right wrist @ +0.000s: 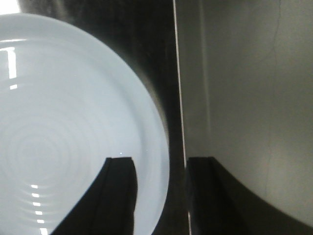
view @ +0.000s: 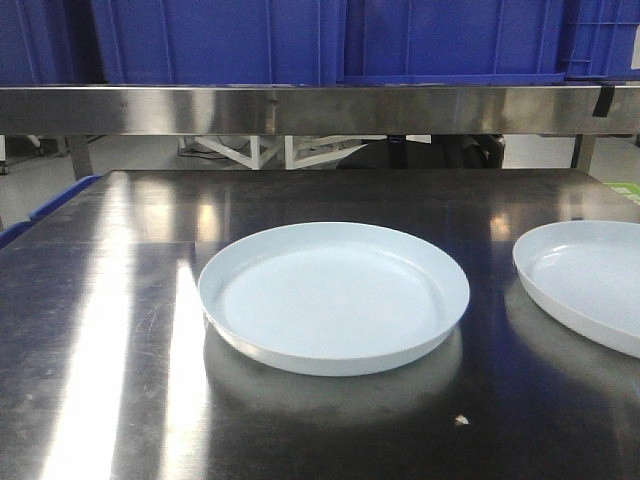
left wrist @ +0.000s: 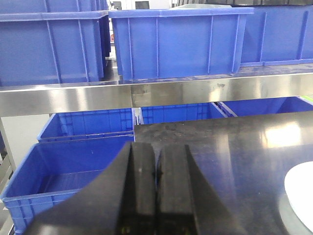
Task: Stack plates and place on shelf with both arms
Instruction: 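Grip the rim of the other plate with the right gripper, then lift the plate with the right gripper and carry it over the centre plate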
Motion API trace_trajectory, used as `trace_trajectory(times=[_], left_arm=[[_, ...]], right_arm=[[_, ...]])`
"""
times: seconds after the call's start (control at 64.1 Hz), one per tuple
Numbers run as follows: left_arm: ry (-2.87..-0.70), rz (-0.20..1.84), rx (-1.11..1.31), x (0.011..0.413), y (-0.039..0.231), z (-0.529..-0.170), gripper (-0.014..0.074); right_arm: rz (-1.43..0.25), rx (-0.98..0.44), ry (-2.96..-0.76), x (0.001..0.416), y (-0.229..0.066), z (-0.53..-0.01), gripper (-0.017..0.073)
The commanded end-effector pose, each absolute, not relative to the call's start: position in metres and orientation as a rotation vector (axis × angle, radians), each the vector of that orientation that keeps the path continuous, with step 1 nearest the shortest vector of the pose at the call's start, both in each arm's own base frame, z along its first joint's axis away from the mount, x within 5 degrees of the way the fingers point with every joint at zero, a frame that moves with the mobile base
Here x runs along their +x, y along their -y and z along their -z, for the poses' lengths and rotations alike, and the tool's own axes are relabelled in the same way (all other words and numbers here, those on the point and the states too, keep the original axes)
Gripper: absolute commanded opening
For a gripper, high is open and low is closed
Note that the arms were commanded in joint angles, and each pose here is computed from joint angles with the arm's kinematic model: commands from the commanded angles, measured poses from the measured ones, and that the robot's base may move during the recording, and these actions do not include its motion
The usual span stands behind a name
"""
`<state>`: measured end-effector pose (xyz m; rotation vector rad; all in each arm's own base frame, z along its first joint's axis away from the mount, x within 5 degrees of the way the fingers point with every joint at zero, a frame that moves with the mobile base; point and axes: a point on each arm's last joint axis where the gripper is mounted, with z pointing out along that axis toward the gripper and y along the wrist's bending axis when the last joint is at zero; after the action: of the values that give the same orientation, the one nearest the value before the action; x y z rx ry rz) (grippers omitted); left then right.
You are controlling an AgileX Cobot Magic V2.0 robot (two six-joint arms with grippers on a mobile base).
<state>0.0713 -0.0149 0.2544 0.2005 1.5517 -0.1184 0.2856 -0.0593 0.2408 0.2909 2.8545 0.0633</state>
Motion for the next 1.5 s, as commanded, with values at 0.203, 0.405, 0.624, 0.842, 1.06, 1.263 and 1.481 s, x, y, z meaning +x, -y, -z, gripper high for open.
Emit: trace_trajectory(times=[0.203,0.405,0.624,0.842,1.06,1.263,1.481], left_arm=[[-1.454,0.108,0.171,0.072,0.013,-0.271,0.0081],[-1.454,0.108,0.171,0.072,0.013,-0.271,0.0081],[-1.454,0.108,0.171,0.072,0.013,-0.271,0.0081],[-1.454,0.108,0.171,0.072,0.013,-0.271,0.0081],[-1.454,0.108,0.171,0.072,0.013,-0.271,0.0081],[-1.454,0.108,0.171,0.072,0.013,-0.271,0.0081],[-1.454,0.108,0.171,0.072,0.013,-0.271,0.0081]], right_arm=[[-0.039,0.276,-2.82,0.296,0.065,-0.242,0.0374],[-0.042,0.279,-2.835,0.299,0.065,-0.237,0.0372],[-0.053,0.287,-2.865,0.303,0.066,-0.227,0.0363],[-0.066,0.294,-2.879,0.303,0.065,-0.224,0.0239],[-0.071,0.291,-2.89,0.304,0.065,-0.23,0.0104],[-0.075,0.28,-2.862,0.311,0.066,-0.255,0.0037],[-0.15,0.302,-2.83,0.312,0.062,-0.273,0.0037]])
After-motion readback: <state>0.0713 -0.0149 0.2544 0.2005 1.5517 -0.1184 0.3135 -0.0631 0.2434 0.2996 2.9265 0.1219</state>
